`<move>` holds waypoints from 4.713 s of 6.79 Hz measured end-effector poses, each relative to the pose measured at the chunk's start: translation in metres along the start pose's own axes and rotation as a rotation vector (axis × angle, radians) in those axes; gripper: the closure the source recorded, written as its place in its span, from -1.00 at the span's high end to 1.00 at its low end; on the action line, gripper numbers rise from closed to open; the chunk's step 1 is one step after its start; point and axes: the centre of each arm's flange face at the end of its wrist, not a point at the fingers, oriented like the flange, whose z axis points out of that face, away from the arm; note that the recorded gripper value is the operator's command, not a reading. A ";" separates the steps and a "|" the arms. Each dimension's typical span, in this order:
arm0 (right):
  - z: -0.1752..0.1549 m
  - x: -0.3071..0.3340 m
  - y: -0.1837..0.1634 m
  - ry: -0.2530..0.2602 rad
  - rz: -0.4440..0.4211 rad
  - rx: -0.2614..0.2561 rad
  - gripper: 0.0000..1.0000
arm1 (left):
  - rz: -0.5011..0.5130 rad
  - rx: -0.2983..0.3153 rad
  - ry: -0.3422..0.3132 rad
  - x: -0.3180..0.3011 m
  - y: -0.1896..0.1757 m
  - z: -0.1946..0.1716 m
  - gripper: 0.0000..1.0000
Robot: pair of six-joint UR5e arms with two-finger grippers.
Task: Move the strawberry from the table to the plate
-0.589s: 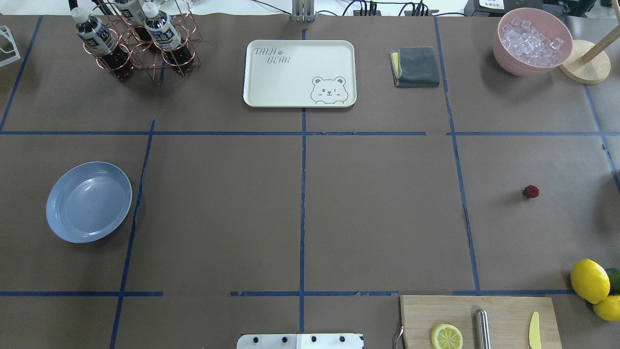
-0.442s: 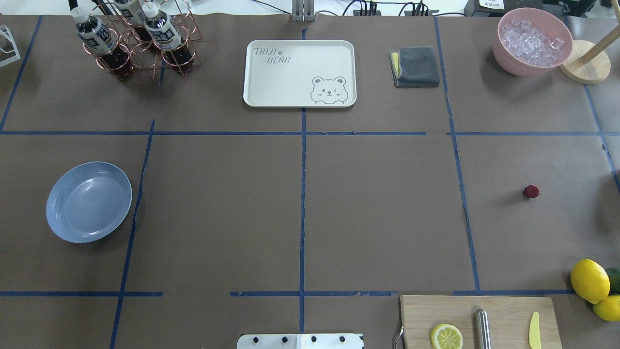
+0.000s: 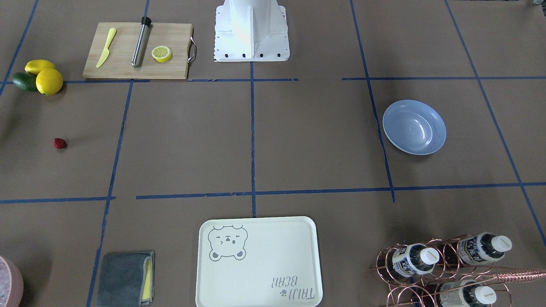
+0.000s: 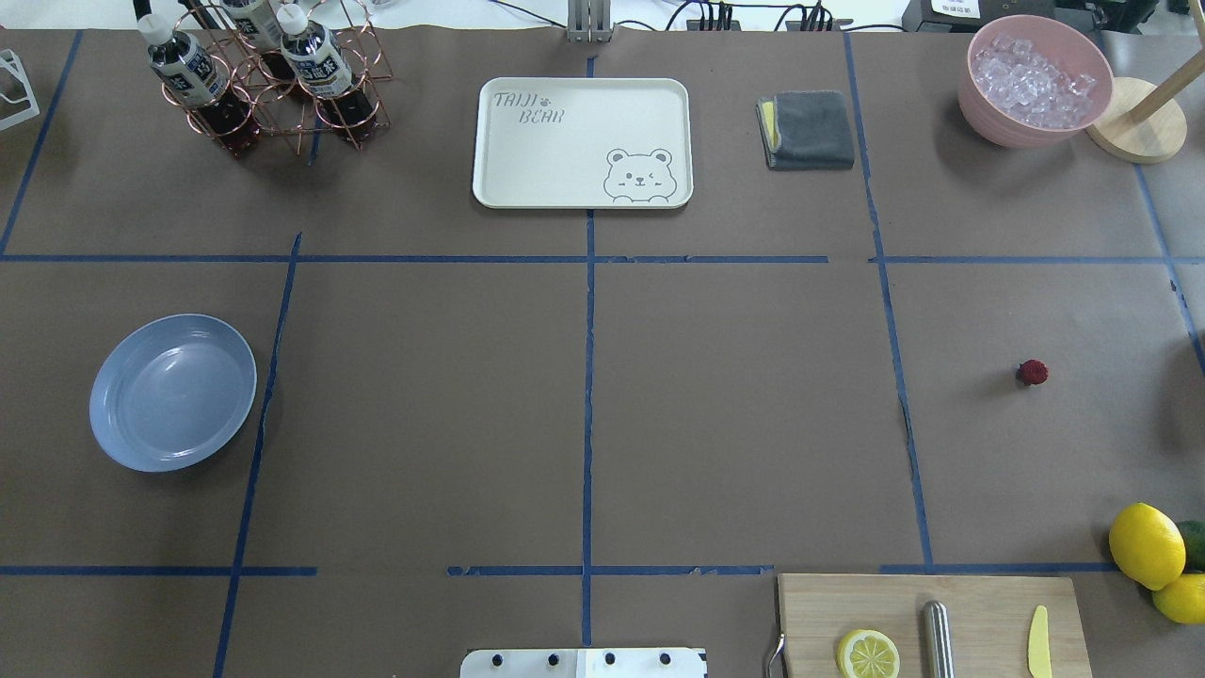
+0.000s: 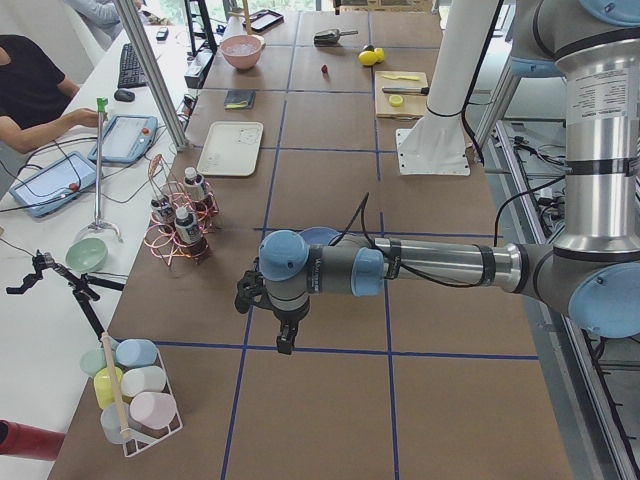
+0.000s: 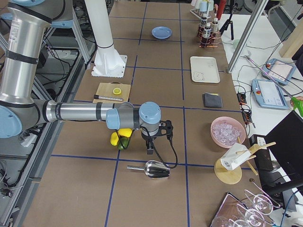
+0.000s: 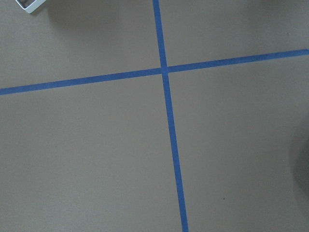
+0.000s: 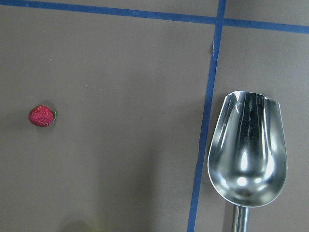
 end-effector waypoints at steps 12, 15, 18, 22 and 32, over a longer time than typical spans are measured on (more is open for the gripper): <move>0.002 0.004 0.003 0.025 0.007 -0.006 1.00 | 0.188 0.032 0.247 0.073 -0.015 0.040 1.00; 0.003 0.004 0.004 0.026 0.008 -0.008 1.00 | 0.092 -0.001 0.244 0.149 -0.014 0.121 0.96; 0.003 0.004 0.004 0.020 0.007 -0.008 1.00 | 0.033 0.006 0.219 0.194 0.002 0.185 0.64; 0.003 0.004 0.005 0.020 0.008 -0.009 1.00 | 0.037 -0.005 0.206 0.201 0.006 0.201 0.08; -0.011 -0.018 -0.001 -0.023 -0.049 0.027 1.00 | -0.242 -0.027 0.458 0.413 -0.073 0.144 -1.00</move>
